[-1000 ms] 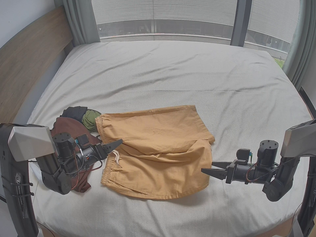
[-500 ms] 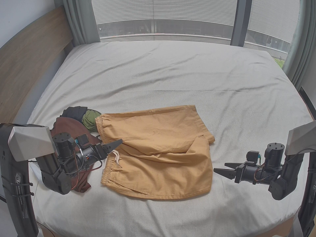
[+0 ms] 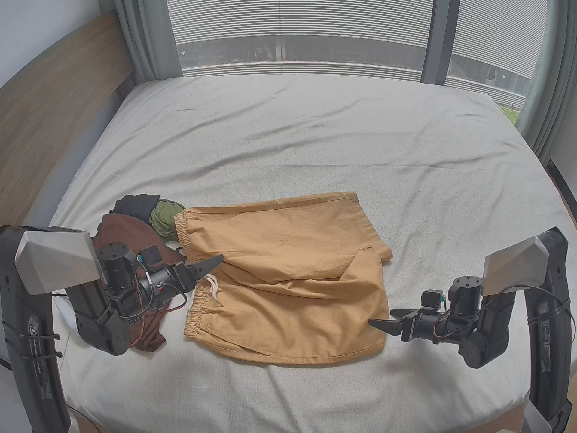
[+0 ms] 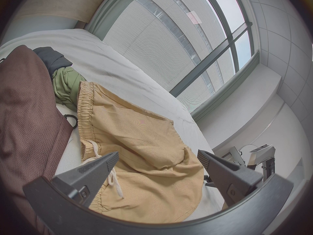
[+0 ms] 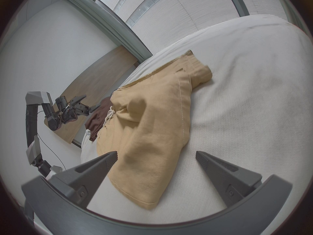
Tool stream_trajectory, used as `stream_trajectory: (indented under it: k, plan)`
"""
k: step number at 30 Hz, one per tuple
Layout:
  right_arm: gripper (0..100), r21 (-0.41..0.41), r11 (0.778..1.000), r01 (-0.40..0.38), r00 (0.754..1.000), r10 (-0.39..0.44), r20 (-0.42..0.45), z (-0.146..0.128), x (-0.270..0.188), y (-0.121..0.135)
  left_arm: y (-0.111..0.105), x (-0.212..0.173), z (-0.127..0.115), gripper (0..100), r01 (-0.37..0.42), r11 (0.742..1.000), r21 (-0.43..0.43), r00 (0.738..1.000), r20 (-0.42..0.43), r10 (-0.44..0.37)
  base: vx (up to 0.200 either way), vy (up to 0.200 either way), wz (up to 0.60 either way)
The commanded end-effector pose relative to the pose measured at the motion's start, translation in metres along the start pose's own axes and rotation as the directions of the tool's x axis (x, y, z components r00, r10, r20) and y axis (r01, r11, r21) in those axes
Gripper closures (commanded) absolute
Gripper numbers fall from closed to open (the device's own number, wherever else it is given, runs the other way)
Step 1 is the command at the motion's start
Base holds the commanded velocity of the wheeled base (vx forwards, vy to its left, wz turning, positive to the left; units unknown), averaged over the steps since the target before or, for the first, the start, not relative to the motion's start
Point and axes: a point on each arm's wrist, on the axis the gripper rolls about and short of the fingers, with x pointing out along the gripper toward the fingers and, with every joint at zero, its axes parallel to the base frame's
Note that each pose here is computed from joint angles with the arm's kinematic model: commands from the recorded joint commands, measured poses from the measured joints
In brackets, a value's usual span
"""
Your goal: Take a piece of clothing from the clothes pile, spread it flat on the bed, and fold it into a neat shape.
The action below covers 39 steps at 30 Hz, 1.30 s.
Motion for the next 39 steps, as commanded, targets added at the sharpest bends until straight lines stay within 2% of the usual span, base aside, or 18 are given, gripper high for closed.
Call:
stream_trajectory:
  k: [1, 10, 14, 17, 20, 27, 30, 34, 39]
  plan:
    - [0, 0.016, 1.0, -0.011, 0.999, 0.012, -0.038, -0.017, 0.018, -0.007, 0.0, 0.0, 0.0, 0, 0.0, 1.0, -0.001, 1.0, 0.0, 0.0, 0.0, 0.0, 0.0]
    - [0, 0.091, 0.992, -0.088, 0.996, 0.09, -0.016, -0.01, 0.044, 0.011, 0.0, 0.0, -0.001, 0, -0.001, 1.0, -0.002, 1.0, -0.001, 0.001, 0.0, 0.0, 0.0]
    - [0, 0.184, 0.974, -0.135, 0.99, 0.14, -0.016, -0.008, 0.053, 0.023, 0.001, 0.0, -0.001, 0, -0.002, 1.0, -0.002, 1.0, -0.003, 0.002, 0.0, 0.0, 0.0]
    - [0, 0.212, 0.964, -0.158, 0.986, 0.165, -0.013, -0.005, 0.054, 0.026, 0.001, 0.0, -0.001, 0, -0.002, 1.0, -0.002, 1.0, -0.003, 0.002, 0.0, 0.0, 0.0]
    - [0, 0.246, 0.945, -0.214, 0.973, 0.229, -0.031, -0.002, 0.049, 0.03, 0.001, 0.0, -0.001, 0, -0.002, 1.0, -0.004, 1.0, -0.003, 0.002, 0.0, 0.0, 0.0]
    - [0, 0.247, 0.916, -0.315, 0.942, 0.333, -0.034, 0.023, 0.013, 0.048, 0.0, 0.0, -0.002, 0, -0.001, 1.0, -0.003, 1.0, -0.005, 0.001, 0.0, 0.0, 0.0]
    - [0, 0.236, 0.913, -0.332, 0.939, 0.345, -0.013, 0.034, 0.0, 0.052, 0.0, 0.0, -0.002, 0, -0.001, 1.0, -0.003, 1.0, -0.005, 0.001, 0.0, 0.0, 0.0]
    - [0, 0.258, 0.897, -0.358, 0.929, 0.37, 0.003, 0.046, -0.018, 0.058, 0.0, 0.0, -0.002, 0, 0.0, 1.0, -0.003, 1.0, -0.005, 0.0, 0.0, 0.0, 0.0]
    - [0, 0.255, 0.895, -0.366, 0.927, 0.374, 0.016, 0.052, -0.033, 0.059, 0.0, 0.0, -0.001, 0, 0.001, 1.0, -0.002, 1.0, -0.004, -0.001, 0.0, 0.0, 0.0]
